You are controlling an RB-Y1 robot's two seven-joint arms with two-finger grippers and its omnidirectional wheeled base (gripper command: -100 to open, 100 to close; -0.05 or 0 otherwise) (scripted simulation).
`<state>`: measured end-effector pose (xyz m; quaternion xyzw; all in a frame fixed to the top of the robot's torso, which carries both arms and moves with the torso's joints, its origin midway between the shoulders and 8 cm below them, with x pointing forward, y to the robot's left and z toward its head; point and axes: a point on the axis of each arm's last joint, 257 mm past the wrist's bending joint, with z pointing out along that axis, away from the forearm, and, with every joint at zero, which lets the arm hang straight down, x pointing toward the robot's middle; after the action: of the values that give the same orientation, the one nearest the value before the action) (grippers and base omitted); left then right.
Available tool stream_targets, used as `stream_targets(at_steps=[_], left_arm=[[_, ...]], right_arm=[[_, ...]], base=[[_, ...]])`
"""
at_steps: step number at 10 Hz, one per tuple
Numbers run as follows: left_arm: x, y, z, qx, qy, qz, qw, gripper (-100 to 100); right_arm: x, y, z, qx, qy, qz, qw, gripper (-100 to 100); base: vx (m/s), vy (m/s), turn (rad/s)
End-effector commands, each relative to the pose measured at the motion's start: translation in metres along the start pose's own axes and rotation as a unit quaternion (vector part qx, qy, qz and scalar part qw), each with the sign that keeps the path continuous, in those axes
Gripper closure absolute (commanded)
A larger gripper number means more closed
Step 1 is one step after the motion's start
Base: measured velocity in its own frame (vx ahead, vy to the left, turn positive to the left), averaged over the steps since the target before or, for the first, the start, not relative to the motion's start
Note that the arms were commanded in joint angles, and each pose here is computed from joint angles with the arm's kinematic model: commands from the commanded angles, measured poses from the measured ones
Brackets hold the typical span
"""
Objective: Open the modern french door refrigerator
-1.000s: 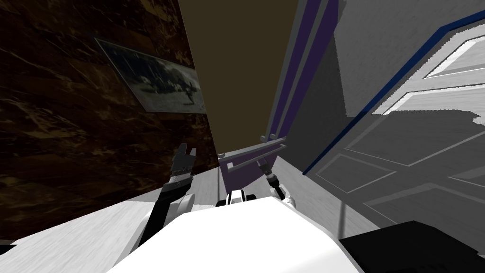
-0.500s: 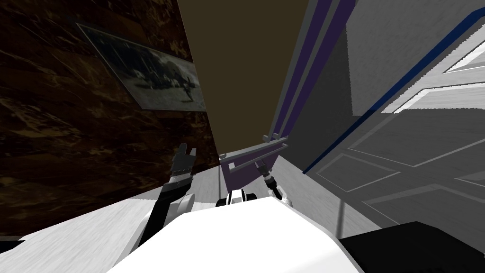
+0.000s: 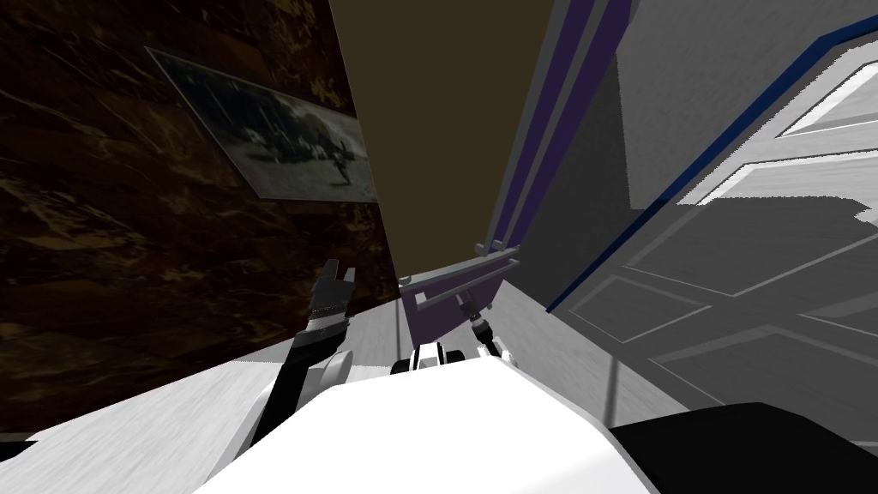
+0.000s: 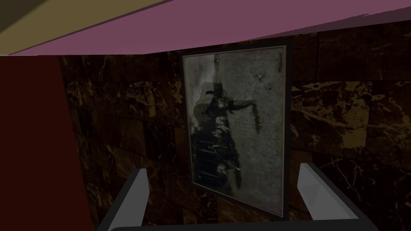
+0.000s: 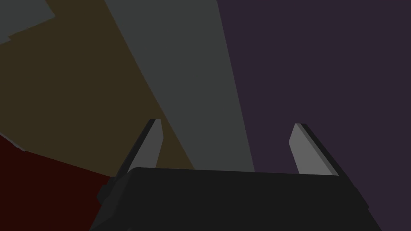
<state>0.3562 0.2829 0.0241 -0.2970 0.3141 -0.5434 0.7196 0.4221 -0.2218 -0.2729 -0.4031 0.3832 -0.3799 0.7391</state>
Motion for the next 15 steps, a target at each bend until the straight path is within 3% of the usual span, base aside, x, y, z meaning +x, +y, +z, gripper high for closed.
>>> stream_targets(at_steps=[1, 4, 5, 7, 8, 9, 10, 11, 12, 13, 14, 15], left_arm=[[0.0, 0.0, 0.0, 0.0, 0.0, 0.0, 1.0, 0], [0.0, 0.0, 0.0, 0.0, 0.0, 0.0, 1.0, 0], [0.0, 0.0, 0.0, 0.0, 0.0, 0.0, 1.0, 0], [0.0, 0.0, 0.0, 0.0, 0.0, 0.0, 1.0, 0], [0.0, 0.0, 0.0, 0.0, 0.0, 0.0, 1.0, 0], [0.0, 0.0, 0.0, 0.0, 0.0, 0.0, 1.0, 0], [0.0, 0.0, 0.0, 0.0, 0.0, 0.0, 1.0, 0], [0.0, 0.0, 0.0, 0.0, 0.0, 0.0, 1.0, 0], [0.0, 0.0, 0.0, 0.0, 0.0, 0.0, 1.0, 0], [0.0, 0.0, 0.0, 0.0, 0.0, 0.0, 1.0, 0], [0.0, 0.0, 0.0, 0.0, 0.0, 0.0, 1.0, 0], [0.0, 0.0, 0.0, 0.0, 0.0, 0.0, 1.0, 0]], right_arm=[[-0.022, 0.016, 0.007, 0.006, 0.004, 0.001, 1.0, -100], [-0.049, 0.028, 0.018, 0.019, 0.012, 0.02, 0.9995, -100], [-0.045, 0.026, 0.014, 0.017, 0.01, 0.016, 0.9997, -100], [0.014, 0.011, -0.017, 0.015, 0.057, 0.003, 0.9982, -100], [0.023, 0.007, -0.02, 0.018, 0.067, -0.002, 0.9976, -100], [0.051, -0.004, -0.037, 0.019, 0.089, -0.009, 0.9958, -100], [0.056, -0.007, -0.039, 0.022, 0.095, -0.012, 0.9951, -100], [0.083, -0.02, -0.056, 0.025, 0.118, -0.02, 0.9925, -100], [0.087, -0.022, -0.058, 0.027, 0.123, -0.023, 0.9918, -100], [0.114, -0.038, -0.076, 0.033, 0.146, -0.032, 0.9883, -100], [0.116, -0.04, -0.078, 0.034, 0.149, -0.034, 0.9876, -100], [0.141, -0.058, -0.095, 0.041, 0.17, -0.044, 0.9835, -100]], base=[[-0.024, 0.015, -0.019], [-0.019, 0.01, -0.01], [0.0, 0.0, 0.0], [-0.079, 0.062, 0.394], [-0.089, 0.079, 0.354], [-0.06, 0.079, 0.405], [-0.04, 0.062, 0.247], [-0.05, 0.067, 0.369], [-0.046, 0.056, 0.257], [-0.043, 0.069, 0.373], [-0.031, 0.062, 0.214], [-0.04, 0.088, 0.374]])
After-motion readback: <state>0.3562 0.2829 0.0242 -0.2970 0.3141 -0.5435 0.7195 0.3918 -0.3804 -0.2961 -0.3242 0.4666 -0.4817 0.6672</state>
